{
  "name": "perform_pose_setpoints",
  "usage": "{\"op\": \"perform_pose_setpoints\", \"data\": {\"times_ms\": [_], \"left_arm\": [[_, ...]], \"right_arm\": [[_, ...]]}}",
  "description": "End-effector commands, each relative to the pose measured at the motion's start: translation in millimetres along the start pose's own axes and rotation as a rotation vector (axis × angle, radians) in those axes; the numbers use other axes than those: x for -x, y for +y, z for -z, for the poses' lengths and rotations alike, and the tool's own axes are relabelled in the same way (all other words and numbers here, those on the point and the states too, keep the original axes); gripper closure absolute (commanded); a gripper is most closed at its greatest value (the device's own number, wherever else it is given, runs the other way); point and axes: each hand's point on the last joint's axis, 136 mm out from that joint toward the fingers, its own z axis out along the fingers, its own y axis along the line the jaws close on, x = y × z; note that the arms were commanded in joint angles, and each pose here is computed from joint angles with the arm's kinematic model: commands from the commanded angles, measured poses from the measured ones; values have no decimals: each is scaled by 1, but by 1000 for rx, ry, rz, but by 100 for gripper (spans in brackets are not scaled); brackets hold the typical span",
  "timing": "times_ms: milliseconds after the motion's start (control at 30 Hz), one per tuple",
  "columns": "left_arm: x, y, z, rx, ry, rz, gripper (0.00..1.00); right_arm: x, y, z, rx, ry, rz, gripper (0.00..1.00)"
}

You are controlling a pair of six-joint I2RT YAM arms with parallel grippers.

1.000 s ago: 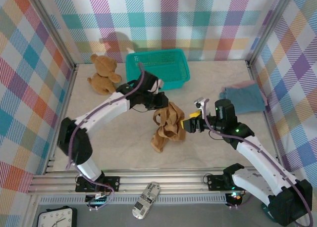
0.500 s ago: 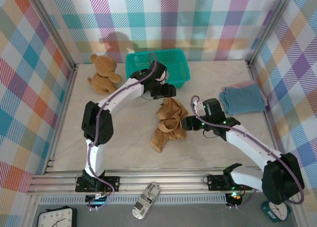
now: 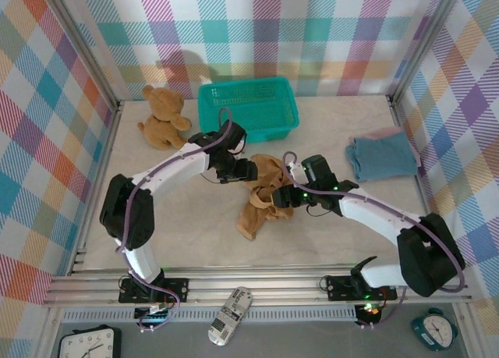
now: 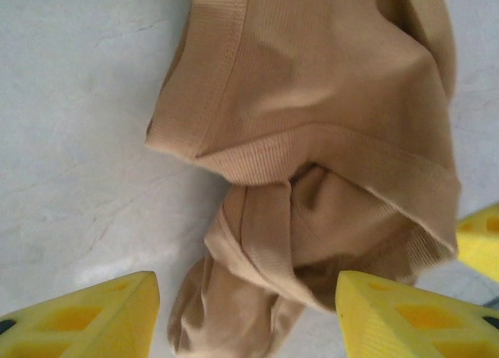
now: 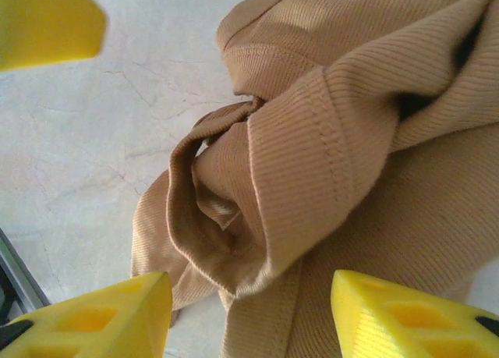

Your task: Fold and stack the tank tops

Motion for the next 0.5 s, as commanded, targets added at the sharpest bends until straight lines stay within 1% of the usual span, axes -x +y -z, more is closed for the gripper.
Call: {"op": "perform_pose_setpoints", "data": {"times_ms": [0,100,267,333,467], "left_arm": [[26,3,-20,-27,-57,-18,40],[29,15,-40,24,-20,-44,41],[34,39,-62,83,-7,-46,43],[38,38,-68,57,-13,-36,44],[38,27,-80,-14,8,-9,50]], "right_arm": [[22,10,-10,21,-30,-6,45],[22,4,-20,1,-19,-25,52],[21,-6,-21,-59,-5,-28,74],[20,-7,-21,-68,9,-27,80],[16,-8,-18,-79,17,-30,85]]}}
